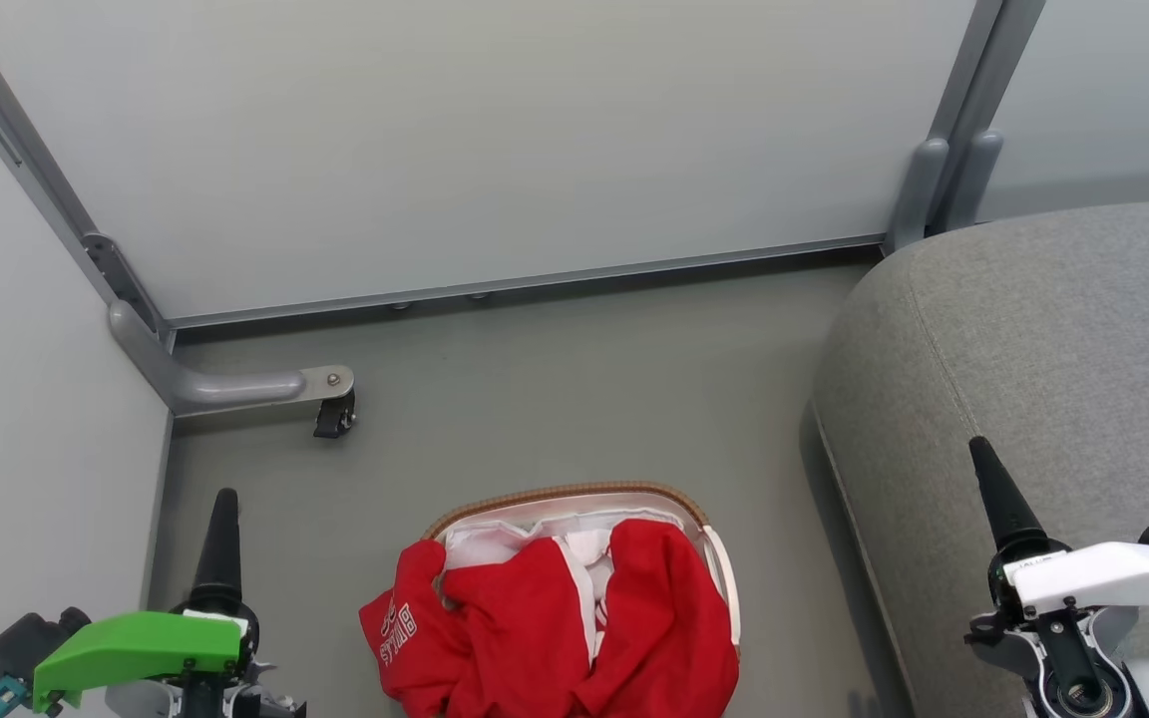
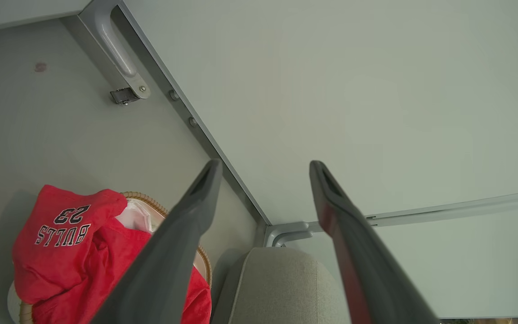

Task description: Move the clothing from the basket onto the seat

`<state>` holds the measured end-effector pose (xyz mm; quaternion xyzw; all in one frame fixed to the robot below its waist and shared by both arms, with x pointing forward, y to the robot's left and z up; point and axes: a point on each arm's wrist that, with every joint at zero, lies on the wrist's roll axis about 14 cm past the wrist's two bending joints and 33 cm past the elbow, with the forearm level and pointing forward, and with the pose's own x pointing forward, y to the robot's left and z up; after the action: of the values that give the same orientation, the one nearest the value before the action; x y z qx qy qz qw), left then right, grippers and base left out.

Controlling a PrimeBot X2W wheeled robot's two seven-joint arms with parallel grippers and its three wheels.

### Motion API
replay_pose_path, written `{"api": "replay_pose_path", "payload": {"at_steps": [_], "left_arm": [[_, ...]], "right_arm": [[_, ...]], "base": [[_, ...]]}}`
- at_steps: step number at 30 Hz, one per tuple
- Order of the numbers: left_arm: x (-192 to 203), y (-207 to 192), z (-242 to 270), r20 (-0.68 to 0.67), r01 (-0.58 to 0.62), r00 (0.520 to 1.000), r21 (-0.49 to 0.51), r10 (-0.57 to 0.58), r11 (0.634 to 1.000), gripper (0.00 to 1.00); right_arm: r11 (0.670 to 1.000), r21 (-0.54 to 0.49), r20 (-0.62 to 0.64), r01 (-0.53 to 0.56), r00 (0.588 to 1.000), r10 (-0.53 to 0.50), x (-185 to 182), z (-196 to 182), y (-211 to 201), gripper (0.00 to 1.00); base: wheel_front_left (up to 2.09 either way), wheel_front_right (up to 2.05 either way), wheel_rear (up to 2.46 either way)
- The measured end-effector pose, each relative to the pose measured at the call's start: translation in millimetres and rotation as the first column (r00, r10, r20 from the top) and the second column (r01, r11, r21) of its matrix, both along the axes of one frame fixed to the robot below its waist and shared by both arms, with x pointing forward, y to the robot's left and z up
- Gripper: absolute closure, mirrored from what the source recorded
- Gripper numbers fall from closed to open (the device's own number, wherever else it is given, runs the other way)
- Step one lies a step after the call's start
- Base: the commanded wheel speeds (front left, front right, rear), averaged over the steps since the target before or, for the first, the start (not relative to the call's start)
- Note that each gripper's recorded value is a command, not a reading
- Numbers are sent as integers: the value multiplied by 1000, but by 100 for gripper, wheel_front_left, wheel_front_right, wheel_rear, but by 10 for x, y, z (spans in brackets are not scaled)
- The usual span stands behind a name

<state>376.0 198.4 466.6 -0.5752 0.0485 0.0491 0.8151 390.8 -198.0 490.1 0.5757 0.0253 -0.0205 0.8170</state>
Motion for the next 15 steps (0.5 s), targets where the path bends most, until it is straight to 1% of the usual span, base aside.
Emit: {"api": "replay_pose_path", "payload": {"at_steps": [8, 15], "left_arm": [[13, -31, -15, -12, 37, 999, 175, -35, 984, 0], [24, -53, -32, -22, 62, 998, 298, -58, 953, 0]], "right_arm": [[987, -158, 12, -22, 1000, 24, 48, 45, 47, 0], [961, -272, 17, -39, 999, 46, 83, 59, 97, 0]], "base": [[0, 0, 0], [0, 0, 0]]}}
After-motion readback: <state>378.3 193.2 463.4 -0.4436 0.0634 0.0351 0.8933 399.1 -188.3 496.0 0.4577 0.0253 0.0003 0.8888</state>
